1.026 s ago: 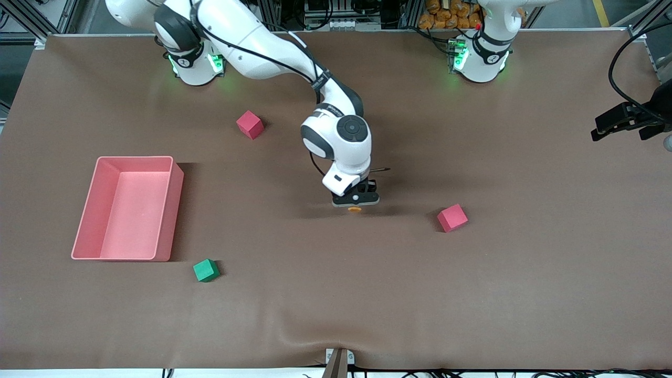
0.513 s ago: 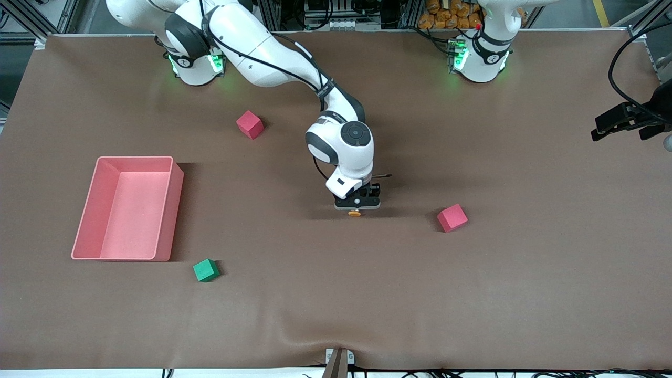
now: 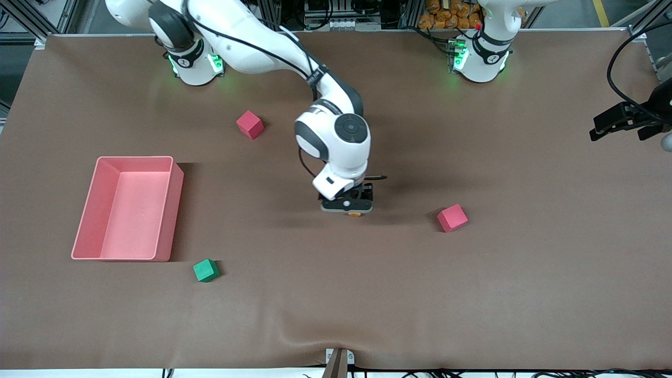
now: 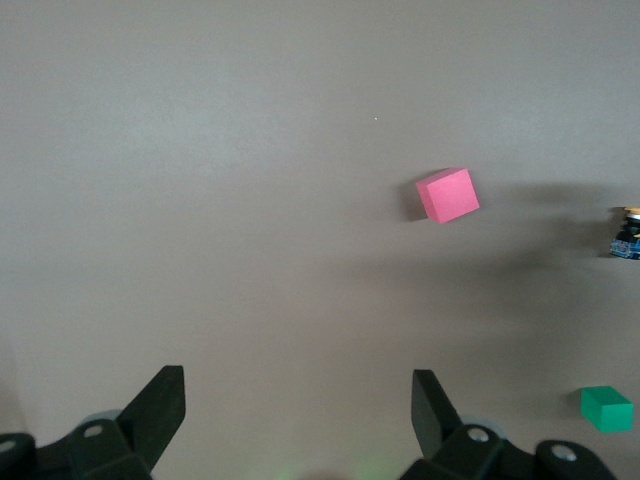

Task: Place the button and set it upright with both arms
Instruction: 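Lower the button onto the table and open the right gripper, then retract the right gripper while the left gripper reaches the button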

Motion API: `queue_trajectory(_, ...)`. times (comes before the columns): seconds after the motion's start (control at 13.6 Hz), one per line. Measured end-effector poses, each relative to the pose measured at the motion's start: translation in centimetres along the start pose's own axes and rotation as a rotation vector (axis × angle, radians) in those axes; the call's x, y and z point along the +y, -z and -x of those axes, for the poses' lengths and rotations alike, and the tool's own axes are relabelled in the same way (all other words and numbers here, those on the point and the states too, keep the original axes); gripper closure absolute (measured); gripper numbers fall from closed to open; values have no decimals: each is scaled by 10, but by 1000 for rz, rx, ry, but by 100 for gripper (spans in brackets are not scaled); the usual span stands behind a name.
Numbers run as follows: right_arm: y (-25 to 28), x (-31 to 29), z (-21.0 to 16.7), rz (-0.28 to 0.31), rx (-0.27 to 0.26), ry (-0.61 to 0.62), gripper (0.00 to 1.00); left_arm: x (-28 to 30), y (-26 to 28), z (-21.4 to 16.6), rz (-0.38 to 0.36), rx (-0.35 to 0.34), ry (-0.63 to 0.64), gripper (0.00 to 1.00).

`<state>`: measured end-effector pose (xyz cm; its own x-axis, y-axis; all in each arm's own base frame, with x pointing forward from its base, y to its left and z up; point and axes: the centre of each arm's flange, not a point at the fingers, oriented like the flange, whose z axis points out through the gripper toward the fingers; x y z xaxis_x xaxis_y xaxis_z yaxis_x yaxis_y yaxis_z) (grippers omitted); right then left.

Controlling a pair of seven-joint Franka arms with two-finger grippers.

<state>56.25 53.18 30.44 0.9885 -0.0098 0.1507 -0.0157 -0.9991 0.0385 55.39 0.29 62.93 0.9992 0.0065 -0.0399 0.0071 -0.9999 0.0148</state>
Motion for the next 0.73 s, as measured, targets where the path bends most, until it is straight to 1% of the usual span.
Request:
queue_trajectory(0.07,18,16,-16,-9,-1,16,0,2,-3,-1,10,-6,-3,0)
queue_trajectory(0.22,45,55,-49,-25,5,40,0,7,-15,-8,53,-29,-6,0)
queue_trajectory(0.29,54,80,-66,-21,-11,49,0,11,-25,-13,81,-47,-9,0)
queue_trajectory(0.37,64,109,-80,-15,-42,61,0,16,-36,-19,104,-67,-14,0)
queue_trajectory(0.51,95,173,-105,2,-101,81,0,34,-59,-29,120,-110,-39,0)
queue_trajectory(0.59,114,203,-111,6,-118,80,0,45,-69,-33,120,-127,-57,0)
queue_trajectory(0.73,151,257,-118,8,-120,57,0,66,-88,-38,117,-162,-91,0)
